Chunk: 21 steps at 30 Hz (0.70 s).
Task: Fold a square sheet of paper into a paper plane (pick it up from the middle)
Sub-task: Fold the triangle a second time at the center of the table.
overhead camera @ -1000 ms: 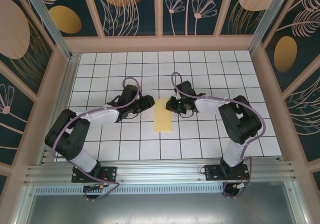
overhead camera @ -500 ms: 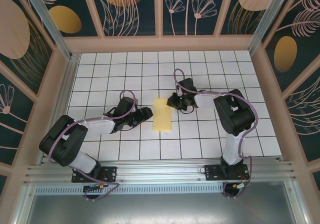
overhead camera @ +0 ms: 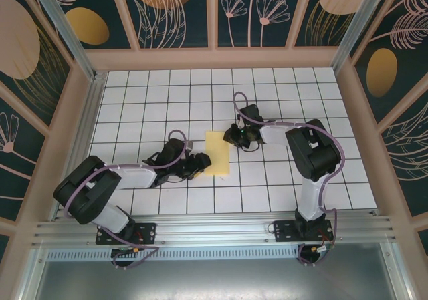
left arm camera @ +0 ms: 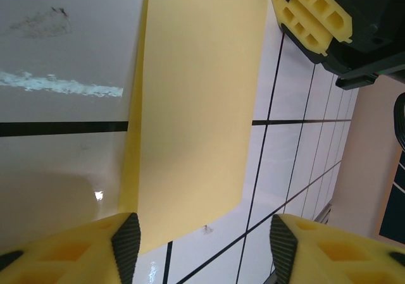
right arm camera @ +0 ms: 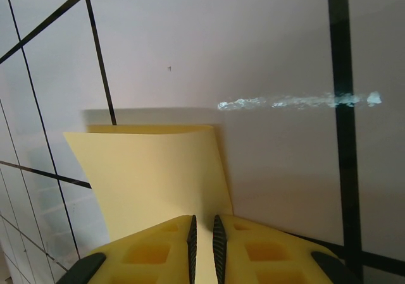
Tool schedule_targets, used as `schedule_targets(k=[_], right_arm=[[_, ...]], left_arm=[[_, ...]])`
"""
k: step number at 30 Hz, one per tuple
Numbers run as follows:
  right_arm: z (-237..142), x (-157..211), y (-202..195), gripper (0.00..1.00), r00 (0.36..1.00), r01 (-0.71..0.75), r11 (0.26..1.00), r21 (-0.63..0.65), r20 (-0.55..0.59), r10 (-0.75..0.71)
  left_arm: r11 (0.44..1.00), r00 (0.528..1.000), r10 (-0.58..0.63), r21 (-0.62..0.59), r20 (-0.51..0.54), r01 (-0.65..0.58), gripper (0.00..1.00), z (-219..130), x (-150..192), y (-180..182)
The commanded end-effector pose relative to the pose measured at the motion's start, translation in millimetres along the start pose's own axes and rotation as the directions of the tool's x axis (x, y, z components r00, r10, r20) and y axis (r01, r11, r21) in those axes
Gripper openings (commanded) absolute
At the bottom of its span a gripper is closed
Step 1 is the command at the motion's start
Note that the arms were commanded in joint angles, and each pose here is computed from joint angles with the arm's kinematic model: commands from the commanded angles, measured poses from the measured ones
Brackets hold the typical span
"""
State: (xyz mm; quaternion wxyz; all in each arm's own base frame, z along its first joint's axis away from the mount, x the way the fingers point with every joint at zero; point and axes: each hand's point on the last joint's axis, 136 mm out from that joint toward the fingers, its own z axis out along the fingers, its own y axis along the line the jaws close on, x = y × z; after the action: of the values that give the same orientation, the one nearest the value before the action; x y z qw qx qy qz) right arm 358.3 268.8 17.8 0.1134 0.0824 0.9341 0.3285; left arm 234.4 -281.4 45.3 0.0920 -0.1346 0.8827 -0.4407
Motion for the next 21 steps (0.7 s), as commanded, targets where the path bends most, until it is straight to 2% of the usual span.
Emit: schedule_targets(k=[1, 11, 15, 19, 21], right_arm=[[16.5, 10.7, -36.9, 0.19, 0.998, -0.059, 0.993, 0.104, -0.026, 0.062], [17.9, 12.0, -37.3, 0.19, 0.997, -0.065, 0.993, 0.1, -0.03, 0.068], [20.2, 13.5, -40.9, 0.18, 0.997, -0.069, 0.992, 0.106, -0.034, 0.073], [22.3, 15.4, -42.2, 0.18, 0.996, -0.074, 0.992, 0.104, -0.04, 0.079], [23.0, 16.3, -41.7, 0.18, 0.996, -0.076, 0.992, 0.1, -0.044, 0.08]], left_arm=[[0.999, 0.999, -0.012, 0.034, -0.041, 0.014, 0.54, 4.2, 9.8, -4.0], [0.993, 1.0, 0.016, -0.114, 0.009, -0.015, 0.64, -3.8, 4.6, 19.9], [0.993, 1.0, 0.015, -0.118, 0.004, -0.015, 0.65, -2.5, 5.6, 21.5], [0.996, 1.0, 0.011, -0.085, -0.025, -0.013, 0.6, 4.8, 9.2, 16.8], [0.998, 1.0, 0.005, -0.056, -0.03, -0.007, 0.53, 7.2, 9.4, 11.3]])
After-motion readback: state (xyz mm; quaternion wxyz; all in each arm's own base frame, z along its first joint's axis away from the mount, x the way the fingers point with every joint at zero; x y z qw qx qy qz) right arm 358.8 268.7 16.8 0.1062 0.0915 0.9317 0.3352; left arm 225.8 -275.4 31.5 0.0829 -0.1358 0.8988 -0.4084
